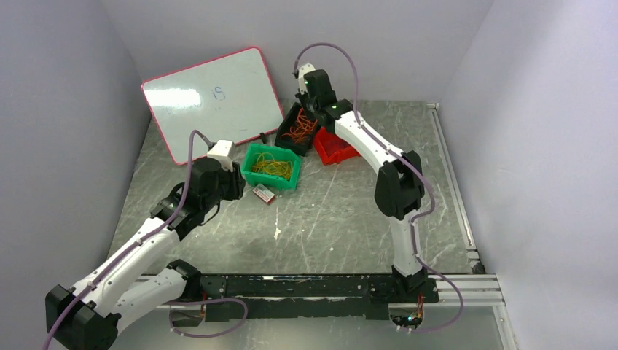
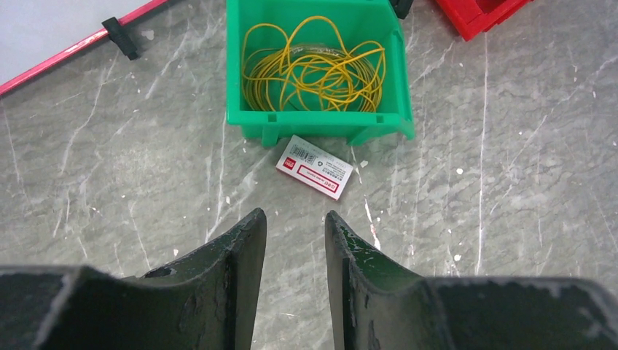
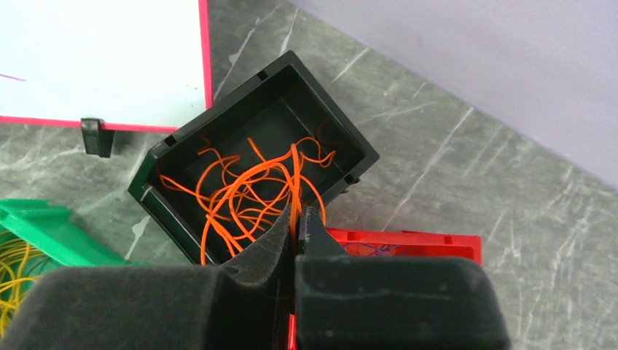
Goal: Untangle the cables
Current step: Place the cable in the bin.
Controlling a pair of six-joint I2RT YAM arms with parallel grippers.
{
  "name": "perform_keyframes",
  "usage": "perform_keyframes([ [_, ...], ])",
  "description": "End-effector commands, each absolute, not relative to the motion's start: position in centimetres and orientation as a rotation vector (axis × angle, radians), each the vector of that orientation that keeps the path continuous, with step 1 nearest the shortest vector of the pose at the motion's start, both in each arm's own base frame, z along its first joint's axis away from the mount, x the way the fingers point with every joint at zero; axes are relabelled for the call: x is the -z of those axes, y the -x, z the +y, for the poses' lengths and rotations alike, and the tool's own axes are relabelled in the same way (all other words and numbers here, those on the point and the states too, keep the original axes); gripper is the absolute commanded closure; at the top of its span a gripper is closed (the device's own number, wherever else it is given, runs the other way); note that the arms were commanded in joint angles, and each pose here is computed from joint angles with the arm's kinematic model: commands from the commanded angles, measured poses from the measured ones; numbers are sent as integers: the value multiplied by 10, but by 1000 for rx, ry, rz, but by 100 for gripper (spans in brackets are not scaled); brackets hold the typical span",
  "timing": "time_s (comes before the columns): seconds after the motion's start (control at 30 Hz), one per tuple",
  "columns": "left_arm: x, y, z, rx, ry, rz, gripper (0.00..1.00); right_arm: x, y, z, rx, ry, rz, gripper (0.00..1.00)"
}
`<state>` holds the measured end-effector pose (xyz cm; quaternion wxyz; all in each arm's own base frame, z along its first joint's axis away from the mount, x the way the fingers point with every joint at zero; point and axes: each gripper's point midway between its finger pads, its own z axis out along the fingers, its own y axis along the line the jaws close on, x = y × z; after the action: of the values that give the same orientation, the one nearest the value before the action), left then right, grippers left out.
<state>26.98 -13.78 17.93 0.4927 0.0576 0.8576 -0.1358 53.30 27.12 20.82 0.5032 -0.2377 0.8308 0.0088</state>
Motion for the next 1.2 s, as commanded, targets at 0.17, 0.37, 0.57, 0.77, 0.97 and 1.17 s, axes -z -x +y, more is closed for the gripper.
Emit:
perform_keyframes([
  [0.17, -195, -269, -130, 311, -129, 2050, 59, -168, -566, 285, -78, 596, 2002, 100],
  [0.37, -193, -265, -125, 296, -121, 2054, 59, -136, -580, 292, -135, 599, 2018, 100],
  [0.57, -191, -263, -125, 306, -118, 2060, 59, -108, -592, 292, -162, 611, 2037, 100],
  [0.77, -191, -263, -124, 299, -116, 2060, 59, -83, -597, 297, -191, 641, 2054, 100],
  [0.97, -190, -264, -125, 303, -110, 2064, 60, -72, -597, 305, -235, 678, 2056, 100],
  [1.17, -190, -264, -126, 304, -109, 2065, 60, -80, -593, 314, -291, 702, 2020, 100],
])
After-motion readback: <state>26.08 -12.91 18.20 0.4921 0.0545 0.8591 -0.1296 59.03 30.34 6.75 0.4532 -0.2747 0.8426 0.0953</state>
